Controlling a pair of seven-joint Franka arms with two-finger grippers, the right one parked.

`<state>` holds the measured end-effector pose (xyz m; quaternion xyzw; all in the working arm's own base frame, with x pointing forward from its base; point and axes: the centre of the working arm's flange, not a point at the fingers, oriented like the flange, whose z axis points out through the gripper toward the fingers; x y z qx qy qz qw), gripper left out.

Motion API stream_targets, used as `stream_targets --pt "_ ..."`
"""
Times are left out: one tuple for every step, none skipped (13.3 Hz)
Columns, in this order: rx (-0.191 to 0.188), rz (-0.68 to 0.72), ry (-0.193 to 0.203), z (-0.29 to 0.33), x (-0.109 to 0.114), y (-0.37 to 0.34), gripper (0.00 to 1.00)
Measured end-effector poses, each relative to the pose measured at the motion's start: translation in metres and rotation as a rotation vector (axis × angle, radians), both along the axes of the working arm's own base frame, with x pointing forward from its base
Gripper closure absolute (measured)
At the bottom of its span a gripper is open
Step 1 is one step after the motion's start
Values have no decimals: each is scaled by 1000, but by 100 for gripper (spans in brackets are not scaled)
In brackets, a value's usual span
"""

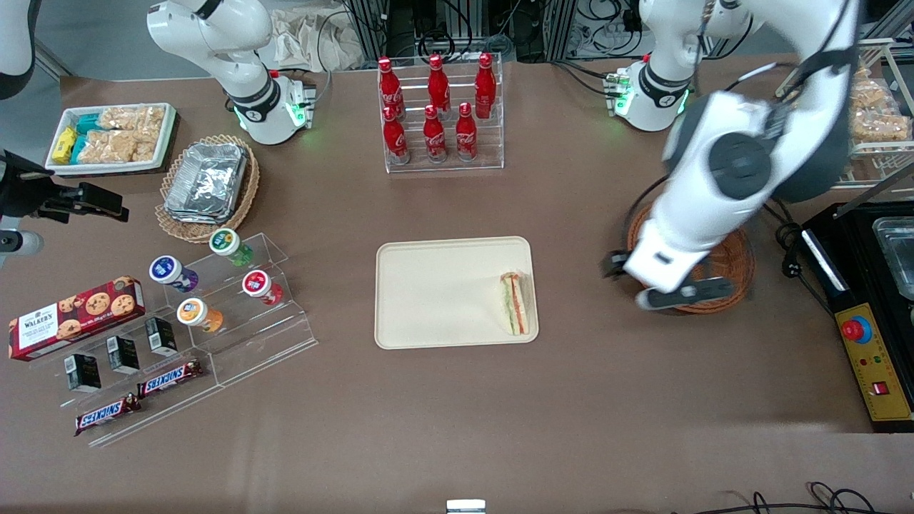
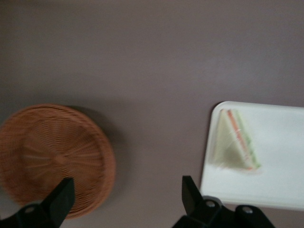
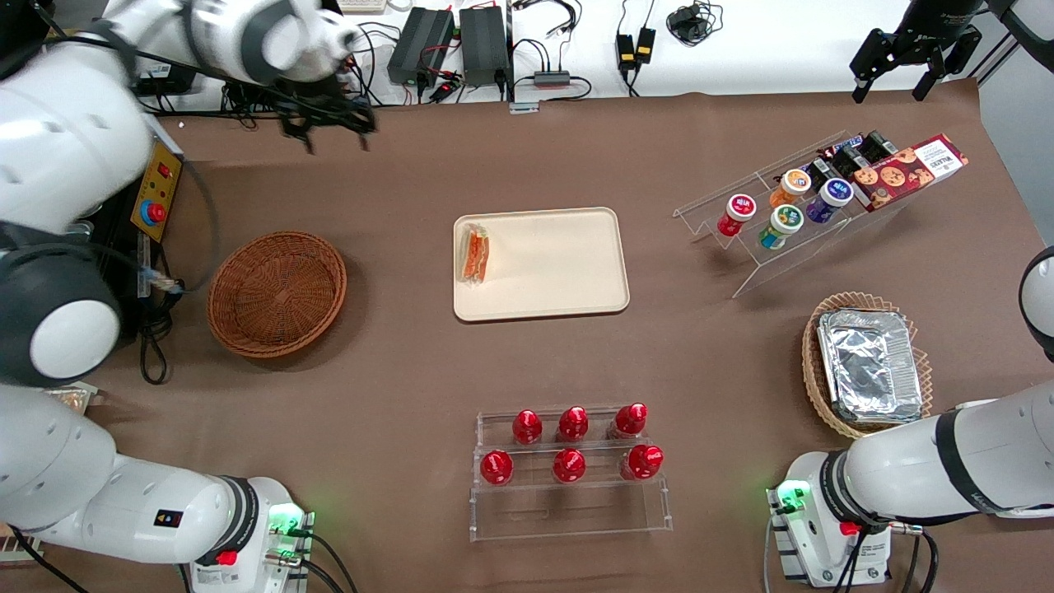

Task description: Place sandwich from basket to tray

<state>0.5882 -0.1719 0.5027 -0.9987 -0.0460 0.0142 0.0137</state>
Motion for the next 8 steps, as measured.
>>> stream_targets --pt "-1 -25 -1 14 -1 36 0" --pt "-7 -50 -3 21 -3 69 0" --pt "-13 -76 0 23 -8 102 0" --pt "-18 -95 7 22 -13 134 0" --pt "-22 -102 11 21 -17 159 0" --pt "-23 -98 13 20 -19 177 0" --pt "-22 -92 11 21 -20 188 0" --pt "-21 -101 11 22 -20 196 0"
